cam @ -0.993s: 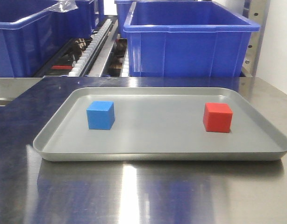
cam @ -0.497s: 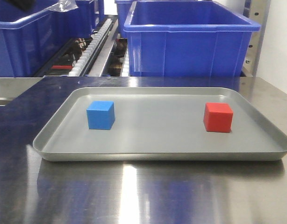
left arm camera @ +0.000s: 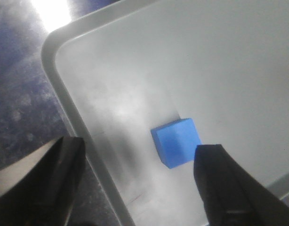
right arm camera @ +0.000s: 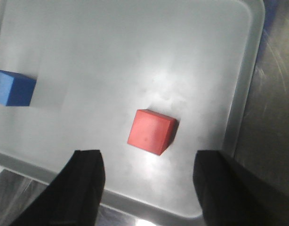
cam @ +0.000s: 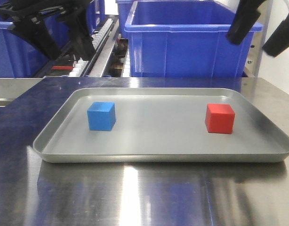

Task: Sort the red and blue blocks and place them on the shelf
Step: 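Lower left gripper over blue cube and right gripper over red cube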

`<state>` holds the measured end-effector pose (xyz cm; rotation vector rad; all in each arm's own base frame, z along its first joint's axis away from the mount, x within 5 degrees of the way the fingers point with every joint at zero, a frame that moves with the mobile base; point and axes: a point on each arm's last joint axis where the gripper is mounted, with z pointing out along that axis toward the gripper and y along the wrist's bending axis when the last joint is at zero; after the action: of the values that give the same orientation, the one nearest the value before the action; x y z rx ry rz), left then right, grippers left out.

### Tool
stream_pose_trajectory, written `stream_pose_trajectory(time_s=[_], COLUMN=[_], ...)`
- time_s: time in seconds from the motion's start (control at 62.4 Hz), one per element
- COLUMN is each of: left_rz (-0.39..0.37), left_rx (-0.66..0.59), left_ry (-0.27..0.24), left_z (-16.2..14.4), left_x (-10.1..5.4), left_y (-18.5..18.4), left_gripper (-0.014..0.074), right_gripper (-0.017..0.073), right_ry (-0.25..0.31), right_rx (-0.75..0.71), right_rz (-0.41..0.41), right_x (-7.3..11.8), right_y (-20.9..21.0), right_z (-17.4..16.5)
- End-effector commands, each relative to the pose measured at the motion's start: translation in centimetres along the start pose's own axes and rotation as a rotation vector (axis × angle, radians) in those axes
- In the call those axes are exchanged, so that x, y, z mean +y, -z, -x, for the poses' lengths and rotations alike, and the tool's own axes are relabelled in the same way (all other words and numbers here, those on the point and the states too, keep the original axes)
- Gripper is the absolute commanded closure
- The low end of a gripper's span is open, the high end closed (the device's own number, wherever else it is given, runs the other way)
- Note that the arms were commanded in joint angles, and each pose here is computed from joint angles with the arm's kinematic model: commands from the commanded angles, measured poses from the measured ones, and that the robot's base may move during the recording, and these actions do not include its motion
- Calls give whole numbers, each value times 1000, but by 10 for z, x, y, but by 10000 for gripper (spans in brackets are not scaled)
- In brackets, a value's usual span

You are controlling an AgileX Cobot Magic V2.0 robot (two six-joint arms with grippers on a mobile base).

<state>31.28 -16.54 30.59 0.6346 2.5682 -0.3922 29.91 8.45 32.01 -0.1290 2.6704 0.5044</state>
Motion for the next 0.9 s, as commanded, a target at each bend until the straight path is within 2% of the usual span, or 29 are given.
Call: stream_pose_trajectory(time_s=[0.0, 0.256, 0.32, 0.481, 0.881], left_rz=[-8, -14, -19, -57, -90], left_rx=[-101, -56, -41, 5, 2], left_ry=[6, 44, 69, 100, 57], left_z=[13, 12, 11, 9, 8], left_x=[-7, -4, -4, -8, -42], left_y=[17, 1, -4, -12, -24], left_gripper=[42, 42, 42, 43, 42], right_gripper=[36, 35, 35, 35, 35], right_ry=[7, -6, -10, -13, -16], right_rx=[-94, -64, -50, 0, 26], right_rz=[28, 20, 22, 22, 20], right_x=[7, 3, 2, 2, 1], right_y=[13, -3, -8, -17, -28], right_z=[11, 14, 14, 13, 13])
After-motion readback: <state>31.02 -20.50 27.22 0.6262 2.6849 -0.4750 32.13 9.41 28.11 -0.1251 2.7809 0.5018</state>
